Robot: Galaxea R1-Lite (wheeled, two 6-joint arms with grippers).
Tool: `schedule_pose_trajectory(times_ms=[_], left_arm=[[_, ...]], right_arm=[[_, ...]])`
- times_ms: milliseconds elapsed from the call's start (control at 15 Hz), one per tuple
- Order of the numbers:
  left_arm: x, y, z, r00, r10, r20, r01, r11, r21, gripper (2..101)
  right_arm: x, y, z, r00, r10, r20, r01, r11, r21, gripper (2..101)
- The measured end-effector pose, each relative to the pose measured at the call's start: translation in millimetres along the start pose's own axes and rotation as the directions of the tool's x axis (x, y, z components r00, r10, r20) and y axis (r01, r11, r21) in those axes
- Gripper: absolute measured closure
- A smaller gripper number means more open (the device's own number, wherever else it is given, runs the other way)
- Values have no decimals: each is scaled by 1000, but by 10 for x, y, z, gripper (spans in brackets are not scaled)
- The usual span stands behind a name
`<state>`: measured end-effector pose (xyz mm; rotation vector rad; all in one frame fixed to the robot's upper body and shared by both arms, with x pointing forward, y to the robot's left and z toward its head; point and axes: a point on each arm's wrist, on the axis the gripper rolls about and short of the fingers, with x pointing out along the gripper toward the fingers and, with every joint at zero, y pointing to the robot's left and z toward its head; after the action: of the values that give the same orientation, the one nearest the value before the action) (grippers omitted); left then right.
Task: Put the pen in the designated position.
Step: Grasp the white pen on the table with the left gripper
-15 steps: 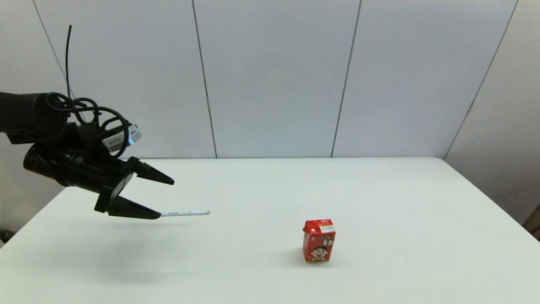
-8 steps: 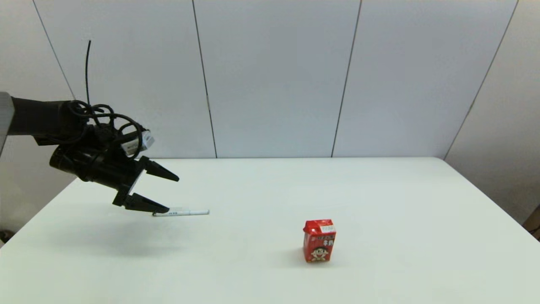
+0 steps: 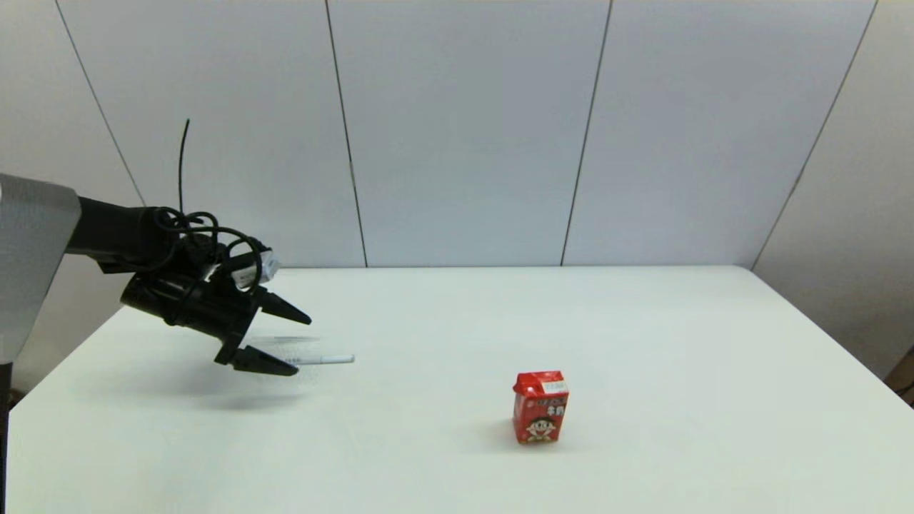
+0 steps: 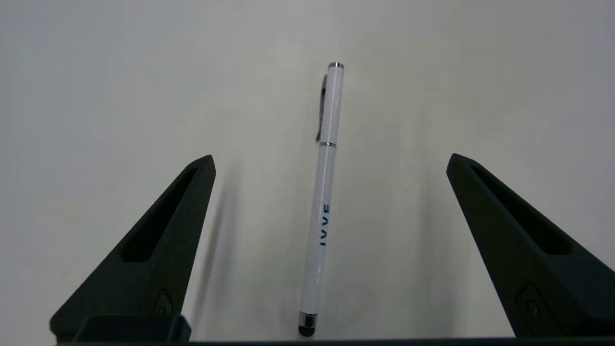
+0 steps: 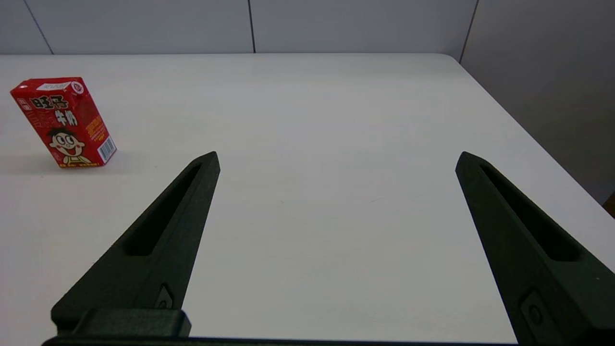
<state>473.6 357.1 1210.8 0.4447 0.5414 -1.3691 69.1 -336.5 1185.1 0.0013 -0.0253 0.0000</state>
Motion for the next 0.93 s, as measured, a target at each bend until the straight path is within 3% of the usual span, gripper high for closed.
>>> schedule_pose_trajectory(times_ms=[933], left_arm=[[162,-67,-280,999,34,-43,-34,999,10,54]], right_arm=[[0,0,0,1000,0,0,0,1000,0,46]])
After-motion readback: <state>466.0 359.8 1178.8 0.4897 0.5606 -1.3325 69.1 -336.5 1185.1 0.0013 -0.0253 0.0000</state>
